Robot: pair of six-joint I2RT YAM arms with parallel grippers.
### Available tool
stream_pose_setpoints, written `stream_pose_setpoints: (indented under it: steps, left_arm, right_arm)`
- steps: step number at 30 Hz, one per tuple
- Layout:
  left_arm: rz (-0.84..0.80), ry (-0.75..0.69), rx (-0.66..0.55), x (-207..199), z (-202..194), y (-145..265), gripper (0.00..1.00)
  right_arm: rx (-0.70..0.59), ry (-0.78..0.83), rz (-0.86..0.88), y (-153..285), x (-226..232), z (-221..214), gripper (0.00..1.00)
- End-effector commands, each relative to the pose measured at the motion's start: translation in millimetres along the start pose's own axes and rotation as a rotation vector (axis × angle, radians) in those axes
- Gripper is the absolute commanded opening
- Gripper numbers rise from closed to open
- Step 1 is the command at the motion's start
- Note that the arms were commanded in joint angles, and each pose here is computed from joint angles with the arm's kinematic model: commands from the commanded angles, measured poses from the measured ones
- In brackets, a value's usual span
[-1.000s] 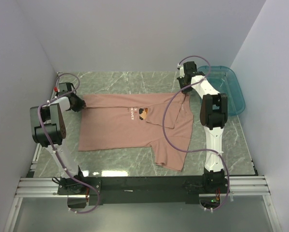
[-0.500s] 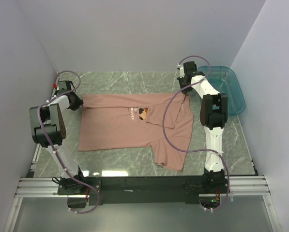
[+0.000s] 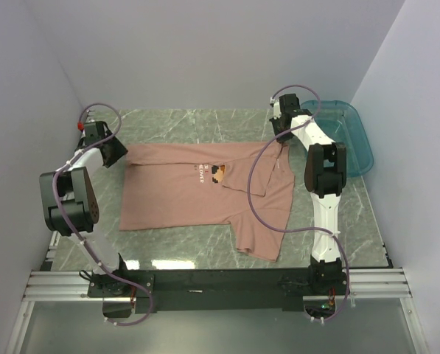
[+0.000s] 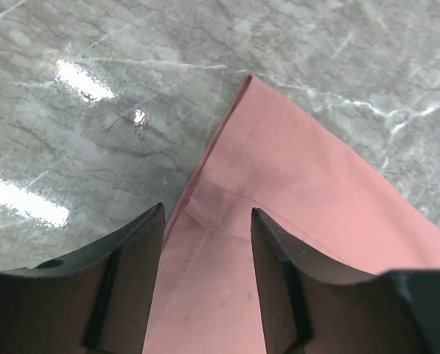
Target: Fold and stack the t-shirts
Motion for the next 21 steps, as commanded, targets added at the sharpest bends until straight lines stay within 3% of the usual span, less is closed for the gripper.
stream_pose_setpoints:
  steps: [1,9,16,17,18,21]
  left_arm:
    - [-0.042,-0.031,-0.09,-6.0,16.9,17.6,0.57]
    - [-0.047,-0.011,-0.077,0.3,9.5,19.5,0.51]
    - [-0.067,-0.019,-0.14,-0.2,23.4,51.3,0.5]
    - [-0.082,-0.023,-0.149,-2.4,24.9,58.3,0.52]
    - [-0.087,-0.023,-0.155,-1.9,23.0,64.4,0.55]
    - [-0.135,-0.013,-0.207,-6.8,24.1,95.0,0.66]
  right_arm:
    - [-0.035,0.004,-0.016,2.6,-6.5,10.1,0.06]
    - [-0.065,0.005,-0.053,2.2,-11.0,21.8,0.05]
    - [-0.092,0.029,-0.056,7.6,-11.3,37.1,0.08]
    - [-0.084,0.038,-0.044,8.1,-10.2,32.9,0.13]
    - [-0.113,0.046,-0.031,22.2,-9.2,39.1,0.29]
    - [-0.18,0.092,0.006,49.3,-2.8,46.5,0.55]
Point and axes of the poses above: each gripper's point midway between its finger pads, its own y axis back along the fingers, its own x axis along the line the jaws close on, z = x × y, the point moved 5 cm from there along y, back along the fingers, and after that the axes turned 12 degrees about -y, right-handed, at the moved point
